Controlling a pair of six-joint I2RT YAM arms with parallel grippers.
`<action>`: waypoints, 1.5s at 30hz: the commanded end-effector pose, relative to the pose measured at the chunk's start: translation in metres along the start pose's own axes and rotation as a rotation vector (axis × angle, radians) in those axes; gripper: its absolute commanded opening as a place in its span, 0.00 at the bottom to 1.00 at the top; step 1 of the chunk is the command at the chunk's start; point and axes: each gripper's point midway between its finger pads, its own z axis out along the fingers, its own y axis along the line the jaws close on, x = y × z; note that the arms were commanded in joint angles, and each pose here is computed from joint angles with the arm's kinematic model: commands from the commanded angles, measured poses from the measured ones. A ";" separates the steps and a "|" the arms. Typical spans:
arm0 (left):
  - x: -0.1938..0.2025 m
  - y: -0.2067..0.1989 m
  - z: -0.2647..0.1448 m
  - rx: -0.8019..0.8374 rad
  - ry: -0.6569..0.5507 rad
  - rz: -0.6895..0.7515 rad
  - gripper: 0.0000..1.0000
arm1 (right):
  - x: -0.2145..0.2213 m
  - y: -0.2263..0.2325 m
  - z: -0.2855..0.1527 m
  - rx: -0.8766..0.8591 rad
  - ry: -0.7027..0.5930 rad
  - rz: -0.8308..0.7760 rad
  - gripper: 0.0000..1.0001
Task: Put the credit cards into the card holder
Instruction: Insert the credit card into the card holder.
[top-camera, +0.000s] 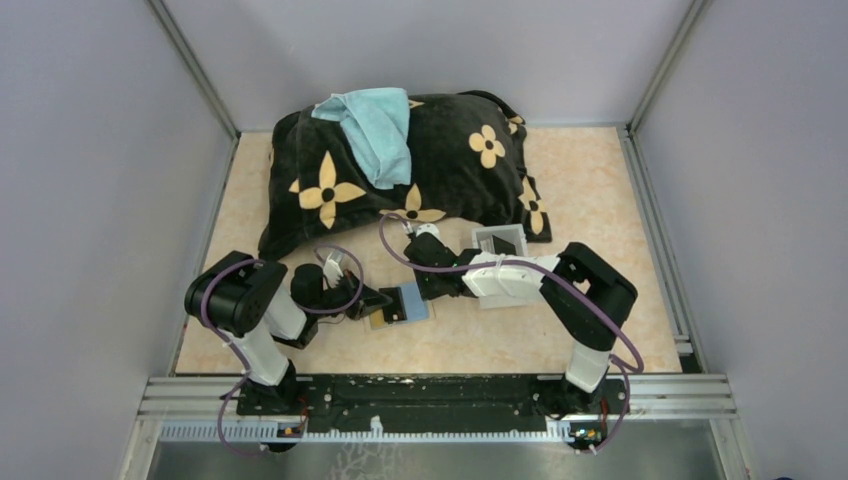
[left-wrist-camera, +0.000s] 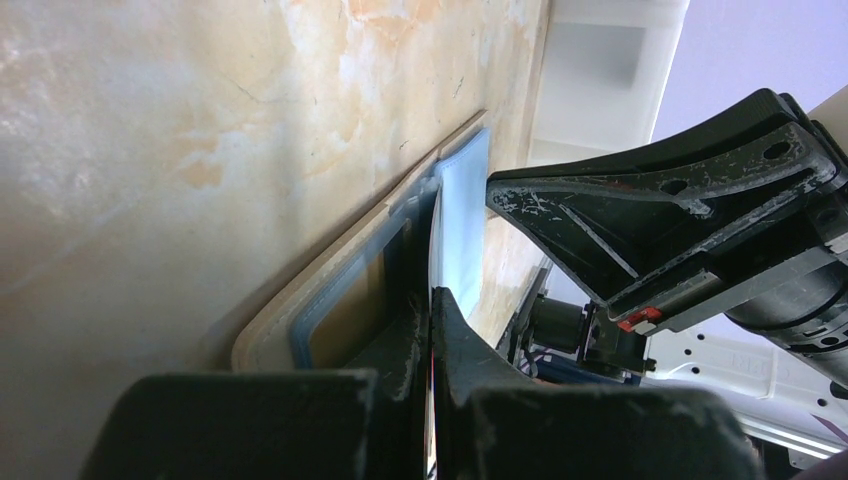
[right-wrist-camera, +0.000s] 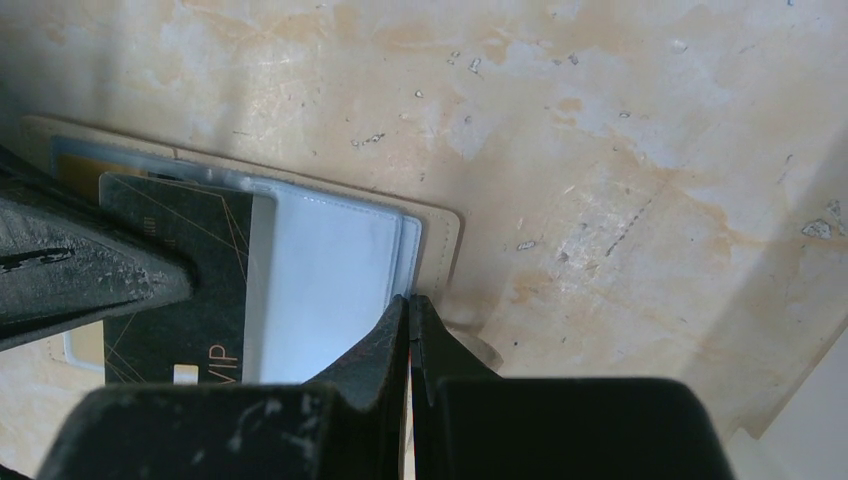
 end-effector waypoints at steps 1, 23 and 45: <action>-0.005 0.005 0.002 -0.020 -0.026 0.009 0.00 | 0.015 -0.026 0.012 0.083 0.056 -0.026 0.00; 0.032 0.015 0.025 -0.167 0.077 0.070 0.00 | 0.015 -0.027 0.019 0.069 0.071 -0.028 0.00; 0.020 0.029 -0.017 -0.615 0.037 0.139 0.62 | 0.006 -0.021 0.022 0.041 0.057 -0.031 0.00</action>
